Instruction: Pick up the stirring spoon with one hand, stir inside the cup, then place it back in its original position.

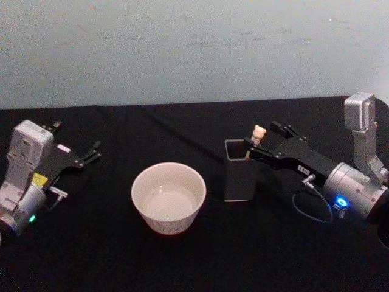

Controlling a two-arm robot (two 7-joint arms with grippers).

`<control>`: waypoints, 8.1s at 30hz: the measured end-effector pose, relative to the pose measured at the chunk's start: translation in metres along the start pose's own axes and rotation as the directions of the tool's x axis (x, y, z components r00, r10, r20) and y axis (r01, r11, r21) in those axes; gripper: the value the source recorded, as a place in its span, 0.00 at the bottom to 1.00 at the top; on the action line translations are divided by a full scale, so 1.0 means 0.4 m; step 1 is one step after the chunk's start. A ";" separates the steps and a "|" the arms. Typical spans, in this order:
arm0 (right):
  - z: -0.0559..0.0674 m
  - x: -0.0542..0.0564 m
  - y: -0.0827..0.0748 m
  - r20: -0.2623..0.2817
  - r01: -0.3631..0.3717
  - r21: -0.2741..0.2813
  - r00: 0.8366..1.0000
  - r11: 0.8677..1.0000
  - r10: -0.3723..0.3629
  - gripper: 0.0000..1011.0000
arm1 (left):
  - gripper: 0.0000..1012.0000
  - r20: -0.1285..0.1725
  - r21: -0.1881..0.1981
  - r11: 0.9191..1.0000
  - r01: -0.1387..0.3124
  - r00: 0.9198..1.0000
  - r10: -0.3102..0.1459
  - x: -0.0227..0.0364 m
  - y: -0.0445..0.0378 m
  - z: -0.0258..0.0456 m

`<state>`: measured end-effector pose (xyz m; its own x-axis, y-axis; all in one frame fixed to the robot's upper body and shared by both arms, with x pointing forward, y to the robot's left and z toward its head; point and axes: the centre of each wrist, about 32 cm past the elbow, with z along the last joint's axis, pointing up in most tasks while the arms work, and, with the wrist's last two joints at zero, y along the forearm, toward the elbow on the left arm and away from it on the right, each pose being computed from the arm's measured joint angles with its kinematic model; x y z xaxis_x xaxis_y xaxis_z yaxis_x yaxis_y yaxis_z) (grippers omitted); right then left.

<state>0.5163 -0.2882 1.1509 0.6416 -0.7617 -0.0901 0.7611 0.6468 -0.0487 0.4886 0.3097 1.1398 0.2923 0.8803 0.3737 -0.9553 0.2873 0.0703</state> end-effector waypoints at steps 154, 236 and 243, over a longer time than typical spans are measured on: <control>0.104 -0.124 0.097 0.087 -0.243 0.117 0.968 0.963 0.234 0.22 | 0.99 0.000 0.000 1.000 0.000 1.000 0.000 0.000 0.000 0.000; 0.049 -0.204 0.146 0.133 -0.330 -0.066 0.932 0.942 0.336 0.22 | 0.99 0.000 0.000 1.000 0.000 1.000 0.000 0.000 0.000 0.000; 0.040 -0.235 0.183 0.110 -0.355 -0.073 0.926 0.932 0.361 0.22 | 0.99 0.000 0.000 1.000 0.000 1.000 0.000 0.000 0.000 0.000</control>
<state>0.5133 -0.1696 1.1718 0.8795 -0.4758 0.0087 0.4747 0.8759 -0.0865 0.4886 0.3097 1.1398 0.2923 0.8803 0.3737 -0.9552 0.2874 0.0703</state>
